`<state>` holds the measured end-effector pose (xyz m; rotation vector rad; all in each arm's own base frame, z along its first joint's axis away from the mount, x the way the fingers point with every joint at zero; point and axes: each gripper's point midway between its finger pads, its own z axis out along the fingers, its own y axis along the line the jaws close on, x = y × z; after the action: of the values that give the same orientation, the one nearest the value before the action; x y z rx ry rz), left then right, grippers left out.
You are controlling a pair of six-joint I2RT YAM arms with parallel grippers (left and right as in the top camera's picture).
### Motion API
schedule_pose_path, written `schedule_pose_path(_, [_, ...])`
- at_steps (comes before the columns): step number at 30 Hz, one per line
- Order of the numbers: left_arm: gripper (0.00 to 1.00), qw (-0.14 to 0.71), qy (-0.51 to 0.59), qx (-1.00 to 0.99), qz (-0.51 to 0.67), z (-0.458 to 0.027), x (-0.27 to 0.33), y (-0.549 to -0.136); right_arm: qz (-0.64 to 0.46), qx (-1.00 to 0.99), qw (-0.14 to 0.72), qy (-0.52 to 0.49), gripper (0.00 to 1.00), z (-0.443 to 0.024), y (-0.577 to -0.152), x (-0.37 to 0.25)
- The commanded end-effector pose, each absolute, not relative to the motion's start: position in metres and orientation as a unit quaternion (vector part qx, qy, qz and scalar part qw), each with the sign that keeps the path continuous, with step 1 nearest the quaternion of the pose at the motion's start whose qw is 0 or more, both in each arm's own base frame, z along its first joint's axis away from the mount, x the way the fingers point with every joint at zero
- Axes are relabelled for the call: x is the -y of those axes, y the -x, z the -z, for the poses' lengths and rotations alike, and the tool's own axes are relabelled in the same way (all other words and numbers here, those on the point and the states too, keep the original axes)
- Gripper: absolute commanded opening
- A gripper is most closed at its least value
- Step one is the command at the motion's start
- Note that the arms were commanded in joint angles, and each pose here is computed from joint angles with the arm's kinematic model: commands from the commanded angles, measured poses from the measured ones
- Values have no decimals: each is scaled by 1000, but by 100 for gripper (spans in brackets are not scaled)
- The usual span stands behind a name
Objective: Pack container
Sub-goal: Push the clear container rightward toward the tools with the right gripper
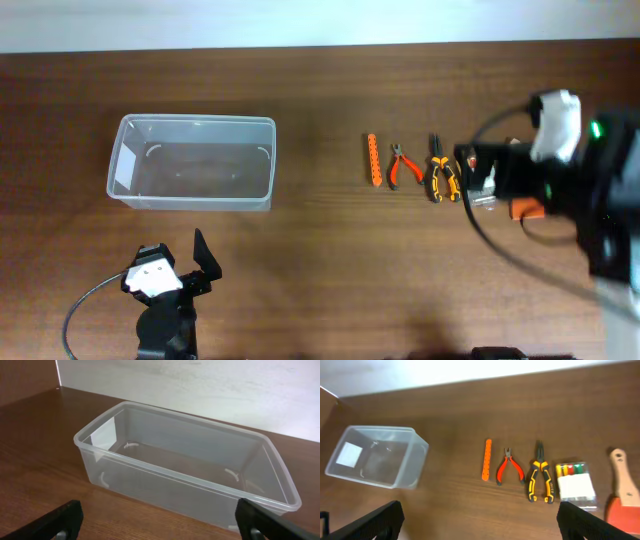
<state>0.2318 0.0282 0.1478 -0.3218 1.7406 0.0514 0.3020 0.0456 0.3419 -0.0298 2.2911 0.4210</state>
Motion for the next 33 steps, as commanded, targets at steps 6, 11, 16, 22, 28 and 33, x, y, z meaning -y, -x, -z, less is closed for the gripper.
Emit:
schedule_pose_path(6, [99, 633, 137, -762, -25, -147, -28, -232, -138, -945, 295, 22, 99, -257, -392, -155])
schedule_pose_path(11, [99, 633, 137, -762, -25, -147, -28, -232, -151, -944, 276, 99, 97, -212, -389, -255])
schedule_pose_path(16, [99, 633, 137, -762, -25, -147, -28, -232, -118, -947, 245, 169, 97, -140, -360, -341])
schedule_pose_path(22, [99, 633, 137, -762, -25, -147, -28, -232, -123, -951, 238, 152, 77, -83, -375, -368])
schedule_pose_path(28, [99, 633, 137, -761, -25, -147, -28, -232, -73, -980, 175, 65, 45, -50, -386, -311])
schedule_pose_path(33, [99, 633, 137, -762, -25, -147, -28, -232, -27, -995, 93, 9, 46, -37, -381, -244])
